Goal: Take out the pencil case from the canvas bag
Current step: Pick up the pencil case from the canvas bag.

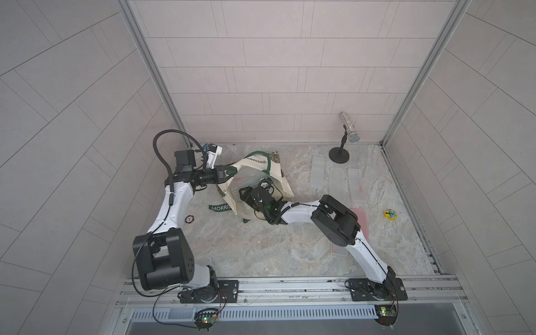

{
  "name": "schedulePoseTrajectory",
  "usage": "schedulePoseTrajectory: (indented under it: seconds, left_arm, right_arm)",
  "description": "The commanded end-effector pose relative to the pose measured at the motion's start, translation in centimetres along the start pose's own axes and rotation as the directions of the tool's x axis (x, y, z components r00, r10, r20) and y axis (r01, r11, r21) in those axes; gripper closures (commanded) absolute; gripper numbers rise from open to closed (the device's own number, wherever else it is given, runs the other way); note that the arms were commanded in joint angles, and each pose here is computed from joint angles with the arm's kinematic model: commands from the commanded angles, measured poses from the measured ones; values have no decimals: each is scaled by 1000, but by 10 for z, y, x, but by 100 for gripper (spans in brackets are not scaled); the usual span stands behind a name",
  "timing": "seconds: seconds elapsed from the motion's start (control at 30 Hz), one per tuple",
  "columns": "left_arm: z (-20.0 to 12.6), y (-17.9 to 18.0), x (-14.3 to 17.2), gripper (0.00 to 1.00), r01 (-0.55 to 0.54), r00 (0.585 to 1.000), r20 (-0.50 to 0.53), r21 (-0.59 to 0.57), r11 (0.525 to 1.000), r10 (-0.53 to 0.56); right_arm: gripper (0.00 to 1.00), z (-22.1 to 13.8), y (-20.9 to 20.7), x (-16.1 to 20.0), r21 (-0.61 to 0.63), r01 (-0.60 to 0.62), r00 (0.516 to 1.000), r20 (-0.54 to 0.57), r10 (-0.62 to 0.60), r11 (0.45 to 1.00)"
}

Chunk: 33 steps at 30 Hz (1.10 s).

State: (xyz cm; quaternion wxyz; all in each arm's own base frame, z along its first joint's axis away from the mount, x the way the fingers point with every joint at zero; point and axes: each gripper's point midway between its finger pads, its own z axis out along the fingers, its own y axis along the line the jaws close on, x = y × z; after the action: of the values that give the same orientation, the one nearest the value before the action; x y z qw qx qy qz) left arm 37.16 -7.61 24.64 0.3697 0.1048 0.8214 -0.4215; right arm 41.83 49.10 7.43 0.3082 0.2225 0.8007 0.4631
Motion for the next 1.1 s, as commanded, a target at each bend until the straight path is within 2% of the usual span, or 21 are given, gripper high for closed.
schedulePoseTrajectory:
  seconds: [0.0, 0.13, 0.4, 0.63, 0.8, 0.93, 1.07]
  left_arm:
    - [-4, -20, -2, 100, -46, 999, 16, 93, 995, 45]
    - [-3, -18, -1, 100, -46, 999, 12, 98, 994, 45]
    - [-4, -18, 0, 100, -54, 999, 11, 89, 995, 54]
    - [-5, -15, 3, 100, -69, 998, 2, 71, 995, 69]
    - [-3, -13, 4, 100, -59, 998, -3, 72, 996, 59]
    - [-3, -11, 4, 100, -59, 998, -5, 64, 996, 59]
    - [-5, -13, 3, 100, -65, 998, 0, 56, 996, 65]
  right_arm:
    - [31, 2, 16, -7, -71, -49, 999, 0, 49, 996]
    - [38, -3, 21, -21, -87, -42, 999, 15, 44, 995]
    - [60, -11, 16, -34, -135, -105, 994, 22, 108, 985]
    - [63, -28, 35, -47, -217, -77, 994, 61, 92, 973]
    - [66, -36, 45, -42, -223, -48, 998, 35, 57, 974]
    - [68, -50, 40, -40, -239, -69, 996, 39, 81, 969]
    - [68, -55, 16, -45, -162, -68, 997, 14, 71, 984]
